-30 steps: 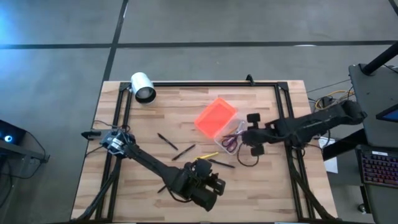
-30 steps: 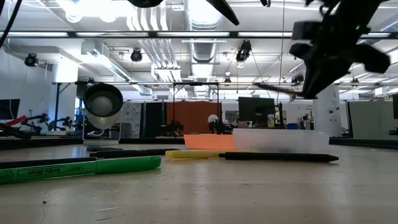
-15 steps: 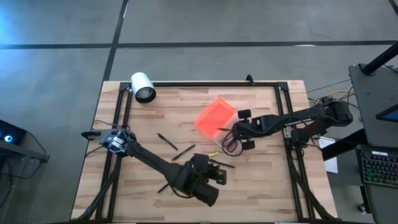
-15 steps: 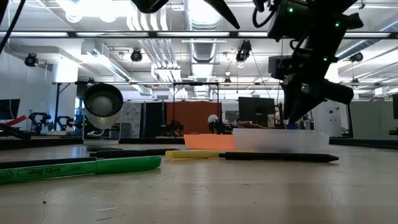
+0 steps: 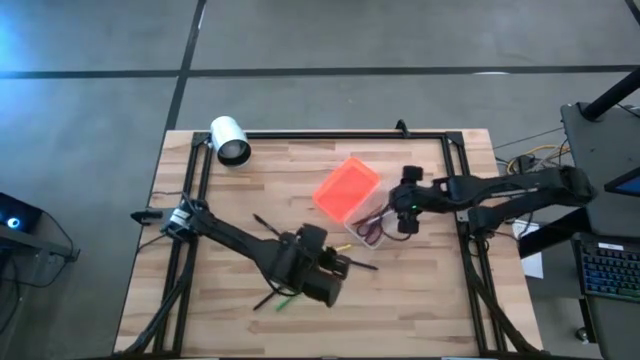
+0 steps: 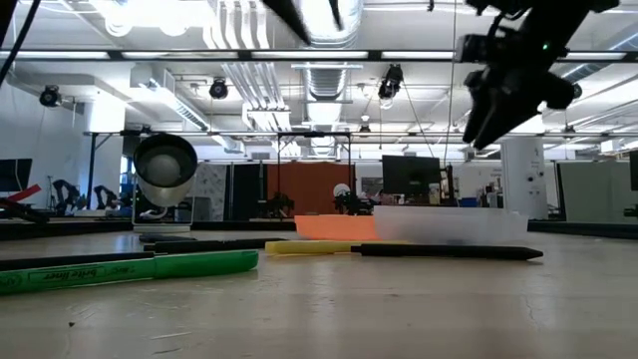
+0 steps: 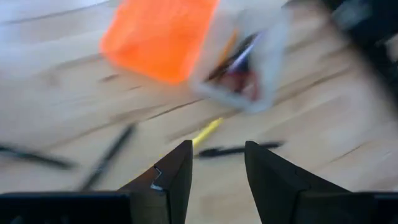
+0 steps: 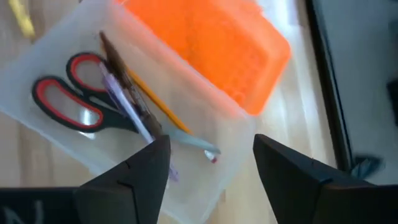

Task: Pick & place school supplies into a supply box
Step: Put the black pen into the orange supply box

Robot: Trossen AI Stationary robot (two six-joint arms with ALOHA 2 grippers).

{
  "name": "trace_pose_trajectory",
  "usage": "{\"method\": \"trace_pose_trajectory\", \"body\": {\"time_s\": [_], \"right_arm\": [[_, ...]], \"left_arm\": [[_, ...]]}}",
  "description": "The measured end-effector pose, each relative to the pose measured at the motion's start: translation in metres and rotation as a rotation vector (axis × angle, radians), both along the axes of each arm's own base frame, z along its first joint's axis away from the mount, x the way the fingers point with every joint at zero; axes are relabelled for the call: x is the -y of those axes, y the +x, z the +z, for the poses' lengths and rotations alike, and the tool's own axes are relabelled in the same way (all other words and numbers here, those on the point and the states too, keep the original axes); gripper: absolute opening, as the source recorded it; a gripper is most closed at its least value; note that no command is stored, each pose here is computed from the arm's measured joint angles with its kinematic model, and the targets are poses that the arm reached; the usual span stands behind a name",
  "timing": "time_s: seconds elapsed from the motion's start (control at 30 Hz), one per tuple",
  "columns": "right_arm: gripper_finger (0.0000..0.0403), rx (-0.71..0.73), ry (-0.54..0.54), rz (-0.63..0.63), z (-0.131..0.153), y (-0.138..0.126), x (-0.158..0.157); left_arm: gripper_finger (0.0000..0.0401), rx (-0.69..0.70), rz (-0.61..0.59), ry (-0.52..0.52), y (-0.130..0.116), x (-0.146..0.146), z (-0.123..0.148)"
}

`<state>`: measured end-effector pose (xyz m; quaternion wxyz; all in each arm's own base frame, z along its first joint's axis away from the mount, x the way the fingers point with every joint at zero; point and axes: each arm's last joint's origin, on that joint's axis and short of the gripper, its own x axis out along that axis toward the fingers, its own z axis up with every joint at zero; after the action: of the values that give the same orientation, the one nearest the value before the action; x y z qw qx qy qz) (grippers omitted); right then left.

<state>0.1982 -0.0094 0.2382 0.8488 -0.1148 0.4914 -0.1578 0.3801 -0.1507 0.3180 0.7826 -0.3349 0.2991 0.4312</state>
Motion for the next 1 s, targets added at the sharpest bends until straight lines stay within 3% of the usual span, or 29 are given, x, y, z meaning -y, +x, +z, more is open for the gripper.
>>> {"method": "trace_pose_trajectory", "body": {"time_s": [0.27, 0.37, 0.47, 0.53, 0.67, 0.77, 1.0], "right_arm": [[0.0224, 0.066, 0.138, -0.143, 0.015, -0.038, -0.006], [0.0224, 0.051, 0.178, -0.208, 0.014, -0.046, -0.008], [0.0224, 0.048, 0.217, -0.271, 0.011, -0.049, -0.011], [0.0224, 0.053, 0.232, -0.281, 0.01, -0.05, -0.014], [0.0224, 0.045, 0.247, -0.262, 0.008, -0.051, -0.021], [0.0224, 0.032, 0.244, -0.237, 0.006, -0.051, -0.025], [0.0224, 0.028, 0.259, -0.276, 0.002, -0.05, -0.027]], "left_arm": [[0.013, -0.491, -0.217, -0.101, -0.011, -0.032, -0.03], [0.013, -0.613, -0.106, -0.116, -0.018, -0.051, -0.051], [0.013, -0.625, 0.015, -0.085, -0.027, -0.069, -0.069], [0.0128, -0.627, -0.124, -0.074, -0.032, -0.075, -0.077], [0.012, -0.714, -0.614, -0.041, -0.048, -0.07, -0.087], [0.0117, -0.814, -0.878, -0.03, -0.069, -0.072, -0.093], [0.0117, -0.909, -1.023, 0.001, -0.107, -0.086, -0.12]]}}
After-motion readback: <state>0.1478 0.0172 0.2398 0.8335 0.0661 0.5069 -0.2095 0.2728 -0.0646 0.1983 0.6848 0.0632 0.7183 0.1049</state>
